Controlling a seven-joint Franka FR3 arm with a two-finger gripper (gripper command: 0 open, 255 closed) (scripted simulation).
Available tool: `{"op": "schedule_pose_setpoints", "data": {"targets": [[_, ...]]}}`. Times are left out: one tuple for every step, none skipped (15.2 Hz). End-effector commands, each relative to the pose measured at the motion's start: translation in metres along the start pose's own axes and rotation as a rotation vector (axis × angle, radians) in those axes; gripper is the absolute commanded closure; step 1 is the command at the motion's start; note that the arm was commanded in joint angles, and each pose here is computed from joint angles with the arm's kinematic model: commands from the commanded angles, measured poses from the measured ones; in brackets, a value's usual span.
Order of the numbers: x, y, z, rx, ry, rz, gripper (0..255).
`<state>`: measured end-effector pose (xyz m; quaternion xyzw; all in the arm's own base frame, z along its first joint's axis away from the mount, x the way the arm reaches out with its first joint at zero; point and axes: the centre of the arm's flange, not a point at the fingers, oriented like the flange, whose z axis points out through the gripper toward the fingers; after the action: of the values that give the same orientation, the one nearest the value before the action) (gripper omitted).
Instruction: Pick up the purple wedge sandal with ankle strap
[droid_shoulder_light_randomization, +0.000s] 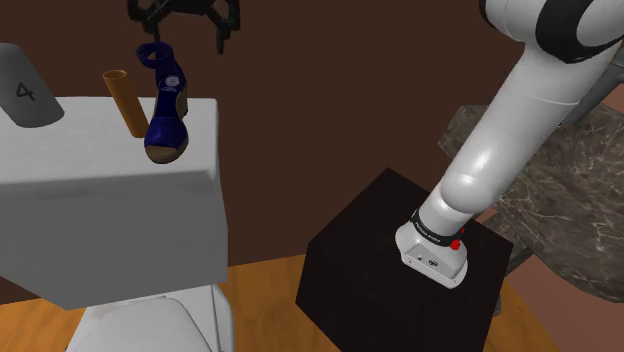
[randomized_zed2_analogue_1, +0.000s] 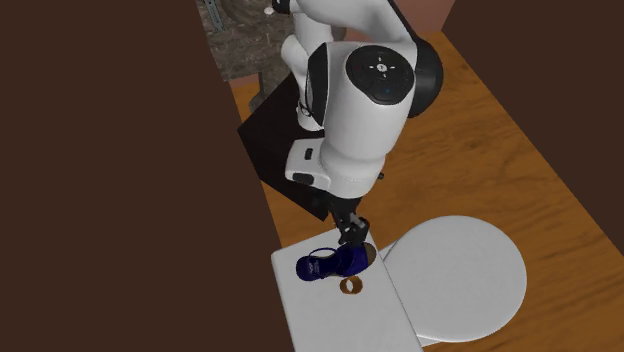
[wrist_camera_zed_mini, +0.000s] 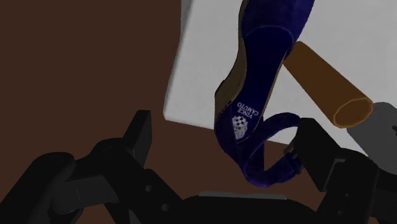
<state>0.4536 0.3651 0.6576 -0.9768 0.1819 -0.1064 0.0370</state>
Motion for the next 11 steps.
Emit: {"op": "schedule_pose_setpoints", "data": {"targets": [[0.008, -0.024, -0.001, 0.009, 0.014, 0.038, 0], [0.012, -0.035, -0.002, 0.013, 0.02, 0.054, 0], [0.017, -0.047, -0.002, 0.017, 0.027, 0.07, 0], [0.02, -0.055, -0.003, 0.02, 0.031, 0.081, 0], [0.019, -0.054, 0.002, 0.02, 0.031, 0.081, 0], [0.018, -0.054, 0.007, 0.02, 0.031, 0.081, 0], [0.017, -0.053, 0.012, 0.02, 0.031, 0.081, 0], [0.016, -0.053, 0.018, 0.02, 0.031, 0.081, 0], [0.015, -0.052, 0.023, 0.02, 0.031, 0.081, 0], [0.014, -0.051, 0.028, 0.02, 0.031, 0.081, 0], [0.013, -0.051, 0.033, 0.02, 0.031, 0.081, 0]]}}
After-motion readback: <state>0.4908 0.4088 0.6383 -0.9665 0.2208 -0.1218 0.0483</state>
